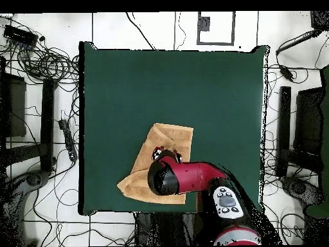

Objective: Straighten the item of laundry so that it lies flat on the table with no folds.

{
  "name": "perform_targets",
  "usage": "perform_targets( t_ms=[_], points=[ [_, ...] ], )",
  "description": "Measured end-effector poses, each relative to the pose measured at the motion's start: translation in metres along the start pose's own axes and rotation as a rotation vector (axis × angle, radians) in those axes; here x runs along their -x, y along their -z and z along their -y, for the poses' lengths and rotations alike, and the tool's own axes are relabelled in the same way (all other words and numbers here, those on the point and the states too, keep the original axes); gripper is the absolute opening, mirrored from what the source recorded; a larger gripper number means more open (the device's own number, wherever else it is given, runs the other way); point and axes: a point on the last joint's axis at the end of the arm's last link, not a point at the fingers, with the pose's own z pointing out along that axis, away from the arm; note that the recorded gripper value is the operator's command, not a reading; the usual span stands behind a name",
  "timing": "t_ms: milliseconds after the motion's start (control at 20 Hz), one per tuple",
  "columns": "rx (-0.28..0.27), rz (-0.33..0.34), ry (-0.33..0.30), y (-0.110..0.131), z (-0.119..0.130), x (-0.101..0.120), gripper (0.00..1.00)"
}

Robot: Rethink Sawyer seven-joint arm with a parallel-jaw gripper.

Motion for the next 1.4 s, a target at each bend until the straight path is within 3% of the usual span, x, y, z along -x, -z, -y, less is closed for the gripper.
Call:
perform_targets(
  t_ms=[950,1150,1400],
  points=[
    [0.126,0.056,0.152,0.001,-0.051,0.016,1.0],
    [0.134,0.072,0.18,0.003,-0.045,0.027,1.0],
    [0.127,0.016,0.172,0.007,-0.018,0.044,1.0]
  ],
)
